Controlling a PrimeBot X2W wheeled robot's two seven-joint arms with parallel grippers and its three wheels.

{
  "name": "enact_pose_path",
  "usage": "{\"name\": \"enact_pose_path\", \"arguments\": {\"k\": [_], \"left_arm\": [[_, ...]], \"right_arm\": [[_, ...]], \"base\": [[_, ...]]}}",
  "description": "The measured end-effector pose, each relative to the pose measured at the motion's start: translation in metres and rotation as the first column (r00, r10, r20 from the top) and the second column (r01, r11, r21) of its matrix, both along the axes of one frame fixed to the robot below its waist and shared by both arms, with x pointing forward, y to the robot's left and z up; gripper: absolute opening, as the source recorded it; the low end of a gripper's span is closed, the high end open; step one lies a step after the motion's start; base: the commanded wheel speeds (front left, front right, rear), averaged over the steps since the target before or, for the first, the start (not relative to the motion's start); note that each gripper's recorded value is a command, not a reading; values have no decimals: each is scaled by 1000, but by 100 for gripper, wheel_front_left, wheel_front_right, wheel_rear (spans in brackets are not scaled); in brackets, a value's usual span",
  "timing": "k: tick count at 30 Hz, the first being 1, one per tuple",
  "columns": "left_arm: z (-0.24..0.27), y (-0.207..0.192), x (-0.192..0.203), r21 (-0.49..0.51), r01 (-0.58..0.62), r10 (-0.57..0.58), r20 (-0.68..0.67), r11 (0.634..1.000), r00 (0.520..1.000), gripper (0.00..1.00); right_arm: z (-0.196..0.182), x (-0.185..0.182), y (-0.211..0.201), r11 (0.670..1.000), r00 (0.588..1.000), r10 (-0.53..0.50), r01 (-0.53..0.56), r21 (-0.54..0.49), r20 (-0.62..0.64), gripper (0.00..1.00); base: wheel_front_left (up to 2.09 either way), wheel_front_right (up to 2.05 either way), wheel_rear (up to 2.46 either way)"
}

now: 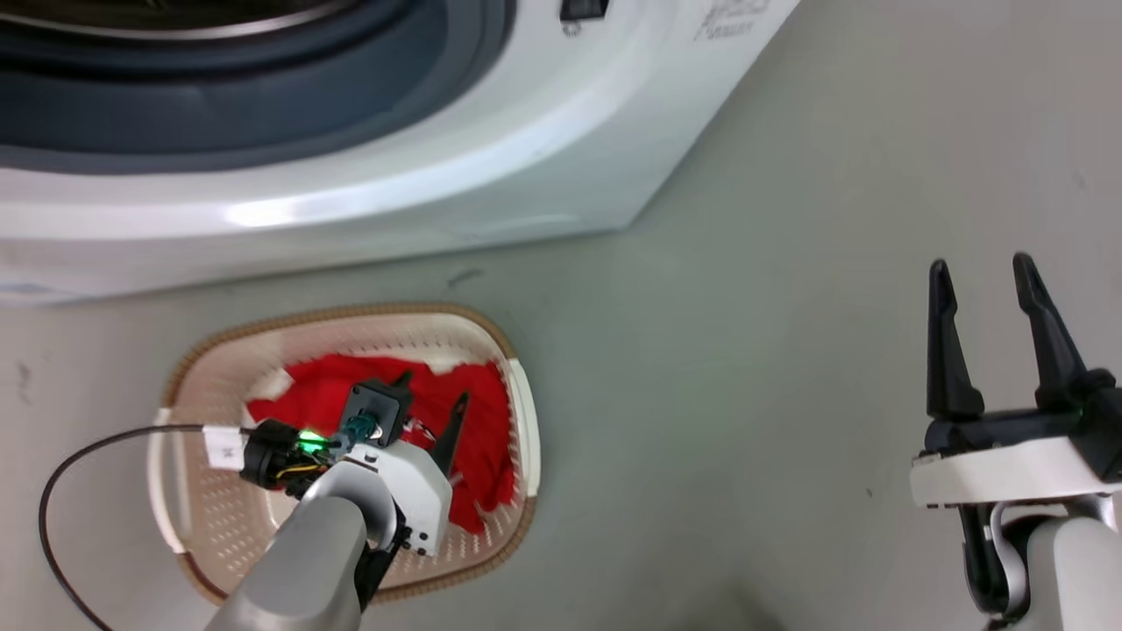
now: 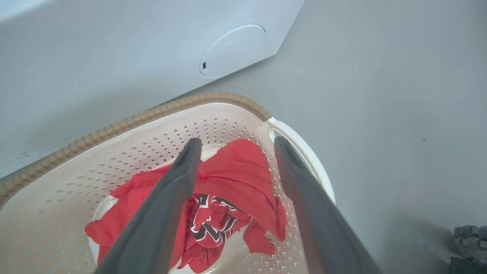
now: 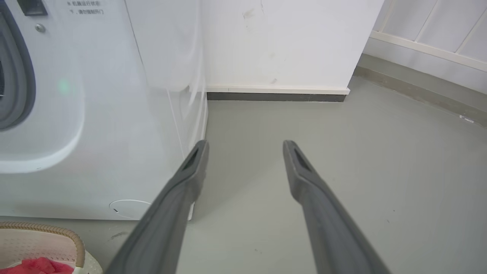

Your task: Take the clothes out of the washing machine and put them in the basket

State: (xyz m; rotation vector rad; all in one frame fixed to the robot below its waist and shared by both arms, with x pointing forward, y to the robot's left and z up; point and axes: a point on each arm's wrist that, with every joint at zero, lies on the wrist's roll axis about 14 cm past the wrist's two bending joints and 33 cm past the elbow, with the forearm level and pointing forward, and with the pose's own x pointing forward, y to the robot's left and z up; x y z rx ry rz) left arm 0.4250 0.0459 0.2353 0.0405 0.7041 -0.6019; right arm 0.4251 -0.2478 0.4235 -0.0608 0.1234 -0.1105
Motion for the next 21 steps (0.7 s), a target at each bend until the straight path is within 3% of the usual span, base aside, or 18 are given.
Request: {"name": "enact_pose_path", "arguments": {"k": [4,8,14,21], "left_arm": [[50,3,14,-67,-51,60,127,996,990,100],[106,18,29,-138,-122,156,269,983,950,100],[183,55,31,-201,-209,280,455,957,845,100],[246,97,6,-228,-295,372,604,928,705,100]], "right_arm": [[21,-7,0,1000,999,0,1,-5,48,100],[40,-13,3,1000,996,6,-6,-10,95,100],[62,-21,16,999,987,41,-42,-1,153,100],[83,-31,32,996,974,84,-86,3,209,100]], "base": [[0,0,0],[0,0,0],[0,0,0],[0,0,0]]}}
